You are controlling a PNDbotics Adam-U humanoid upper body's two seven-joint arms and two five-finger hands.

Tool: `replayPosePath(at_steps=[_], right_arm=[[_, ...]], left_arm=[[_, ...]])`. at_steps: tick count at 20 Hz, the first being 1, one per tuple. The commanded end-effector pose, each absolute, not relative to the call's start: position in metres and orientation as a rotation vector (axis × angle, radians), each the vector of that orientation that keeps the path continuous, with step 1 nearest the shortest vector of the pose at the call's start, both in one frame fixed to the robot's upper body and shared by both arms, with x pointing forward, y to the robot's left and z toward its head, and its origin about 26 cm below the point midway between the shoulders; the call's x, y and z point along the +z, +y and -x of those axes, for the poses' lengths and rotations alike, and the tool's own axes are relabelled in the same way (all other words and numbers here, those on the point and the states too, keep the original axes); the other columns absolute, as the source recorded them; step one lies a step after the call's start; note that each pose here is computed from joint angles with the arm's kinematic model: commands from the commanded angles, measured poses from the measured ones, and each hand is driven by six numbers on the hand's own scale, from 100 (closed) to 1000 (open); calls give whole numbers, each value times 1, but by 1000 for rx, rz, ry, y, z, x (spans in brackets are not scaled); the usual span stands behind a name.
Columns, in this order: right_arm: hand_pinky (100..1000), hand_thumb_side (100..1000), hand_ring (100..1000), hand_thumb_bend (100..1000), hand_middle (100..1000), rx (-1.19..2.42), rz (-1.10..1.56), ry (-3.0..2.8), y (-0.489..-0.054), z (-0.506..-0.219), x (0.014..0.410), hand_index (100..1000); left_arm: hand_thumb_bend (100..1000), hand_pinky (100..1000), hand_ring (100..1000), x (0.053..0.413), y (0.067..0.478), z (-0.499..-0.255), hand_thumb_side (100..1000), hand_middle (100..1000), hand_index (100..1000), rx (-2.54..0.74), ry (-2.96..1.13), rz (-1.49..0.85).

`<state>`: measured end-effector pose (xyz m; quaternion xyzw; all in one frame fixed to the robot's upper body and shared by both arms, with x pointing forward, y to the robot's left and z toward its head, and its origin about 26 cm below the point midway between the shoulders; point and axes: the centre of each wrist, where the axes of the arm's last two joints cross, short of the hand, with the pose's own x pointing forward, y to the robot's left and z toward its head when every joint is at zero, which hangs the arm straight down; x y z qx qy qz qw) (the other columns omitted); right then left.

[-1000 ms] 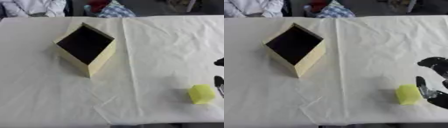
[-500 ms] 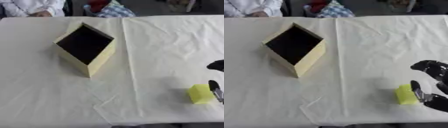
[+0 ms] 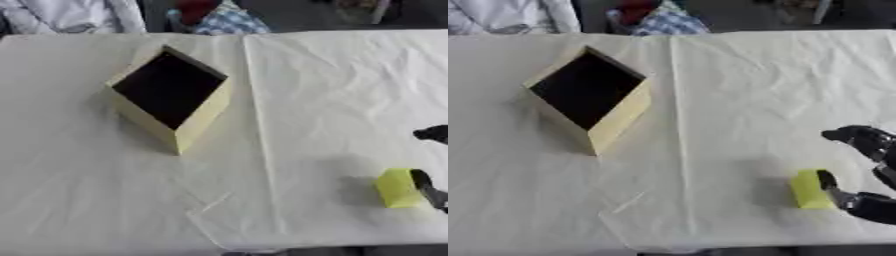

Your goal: Pick up objects on the table and place them in the box.

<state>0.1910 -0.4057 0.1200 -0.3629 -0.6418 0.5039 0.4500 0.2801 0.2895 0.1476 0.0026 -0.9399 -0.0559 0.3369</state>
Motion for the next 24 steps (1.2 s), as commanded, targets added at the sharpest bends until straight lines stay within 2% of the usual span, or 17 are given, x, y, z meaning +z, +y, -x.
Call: replayPosePath(at_steps=[1, 4, 5, 7, 12, 19, 24], right_arm=[[789, 380, 857, 283, 755, 1277, 874, -1555, -409, -194, 134, 895], [799, 245, 856, 362, 763, 1310, 854, -1513, -410, -195, 136, 898], [801, 226, 855, 370, 763, 1323, 847, -1503, -410, -195, 136, 900], [815, 100, 867, 410, 775, 1343, 836, -1486, -410, -195, 137, 912], [807, 100, 856, 423, 772, 1340, 832, -1491, -411, -195, 138, 931], [841, 100, 882, 451, 795, 1425, 761, -1406, -413, -191, 137, 933], [832, 100, 875, 424, 784, 1444, 714, -1383, -414, -192, 139, 933]], left_arm=[[100, 719, 786, 156, 291, -279, 745, 844, 698, -180, -2472, -15], [100, 719, 786, 156, 291, -279, 745, 844, 698, -180, -2472, -15], [100, 719, 786, 156, 291, -279, 744, 844, 698, -180, -2472, -15], [100, 719, 786, 156, 291, -279, 743, 844, 698, -180, -2472, -15], [100, 719, 786, 156, 291, -279, 744, 845, 699, -182, -2468, -16], [100, 719, 787, 156, 292, -278, 742, 845, 700, -196, -2464, -21], [100, 719, 786, 156, 292, -278, 734, 843, 699, -199, -2462, -22]])
